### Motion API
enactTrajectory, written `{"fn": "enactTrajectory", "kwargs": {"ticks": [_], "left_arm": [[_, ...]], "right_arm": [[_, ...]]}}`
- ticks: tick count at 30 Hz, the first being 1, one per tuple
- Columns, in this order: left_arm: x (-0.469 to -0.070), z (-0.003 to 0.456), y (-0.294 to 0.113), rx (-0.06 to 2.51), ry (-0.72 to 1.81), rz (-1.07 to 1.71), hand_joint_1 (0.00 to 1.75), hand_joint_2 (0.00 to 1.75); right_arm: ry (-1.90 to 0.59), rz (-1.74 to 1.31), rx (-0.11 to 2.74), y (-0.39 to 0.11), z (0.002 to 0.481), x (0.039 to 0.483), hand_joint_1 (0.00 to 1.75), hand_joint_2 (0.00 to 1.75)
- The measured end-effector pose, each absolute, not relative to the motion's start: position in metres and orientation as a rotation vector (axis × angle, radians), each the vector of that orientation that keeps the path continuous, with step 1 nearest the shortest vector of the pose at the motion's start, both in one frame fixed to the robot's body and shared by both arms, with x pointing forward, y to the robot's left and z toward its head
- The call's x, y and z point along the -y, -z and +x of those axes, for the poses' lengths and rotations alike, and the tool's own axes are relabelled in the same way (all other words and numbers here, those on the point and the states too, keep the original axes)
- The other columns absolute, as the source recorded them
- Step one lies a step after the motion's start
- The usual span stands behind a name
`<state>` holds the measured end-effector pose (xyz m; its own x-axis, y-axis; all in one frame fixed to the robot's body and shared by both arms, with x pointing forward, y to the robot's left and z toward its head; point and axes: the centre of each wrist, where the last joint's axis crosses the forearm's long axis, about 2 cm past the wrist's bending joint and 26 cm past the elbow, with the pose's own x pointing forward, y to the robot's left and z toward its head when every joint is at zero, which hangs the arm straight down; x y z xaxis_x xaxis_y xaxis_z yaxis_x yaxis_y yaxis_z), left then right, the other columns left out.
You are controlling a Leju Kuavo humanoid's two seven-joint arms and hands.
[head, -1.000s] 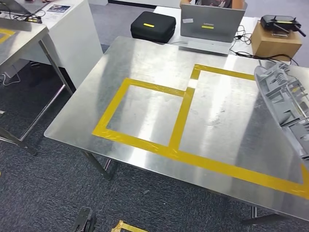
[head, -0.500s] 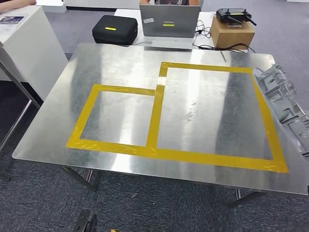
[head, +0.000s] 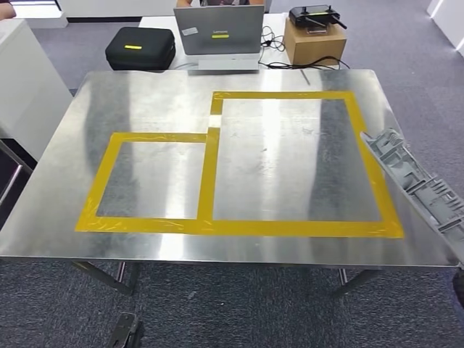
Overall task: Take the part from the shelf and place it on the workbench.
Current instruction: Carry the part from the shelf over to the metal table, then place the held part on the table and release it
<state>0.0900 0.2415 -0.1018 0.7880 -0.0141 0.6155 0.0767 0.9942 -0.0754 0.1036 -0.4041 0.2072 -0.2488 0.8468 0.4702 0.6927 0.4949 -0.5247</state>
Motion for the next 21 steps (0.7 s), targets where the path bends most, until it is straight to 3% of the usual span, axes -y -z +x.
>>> {"fn": "enactTrajectory", "kwargs": {"ticks": [15, 21], "left_arm": [[-0.245, 0.088, 0.102, 0.659, 0.051, -0.097, 0.0, 0.0], [-0.239, 0.113, 0.096, 0.664, 0.139, -0.141, 0.0, 0.0]], "right_arm": [[-0.296, -1.236, 1.957, -0.205, 0.107, 0.406, 1.75, 1.75], [-0.59, -1.11, 1.602, -0.194, 0.186, 0.463, 1.75, 1.75]]}}
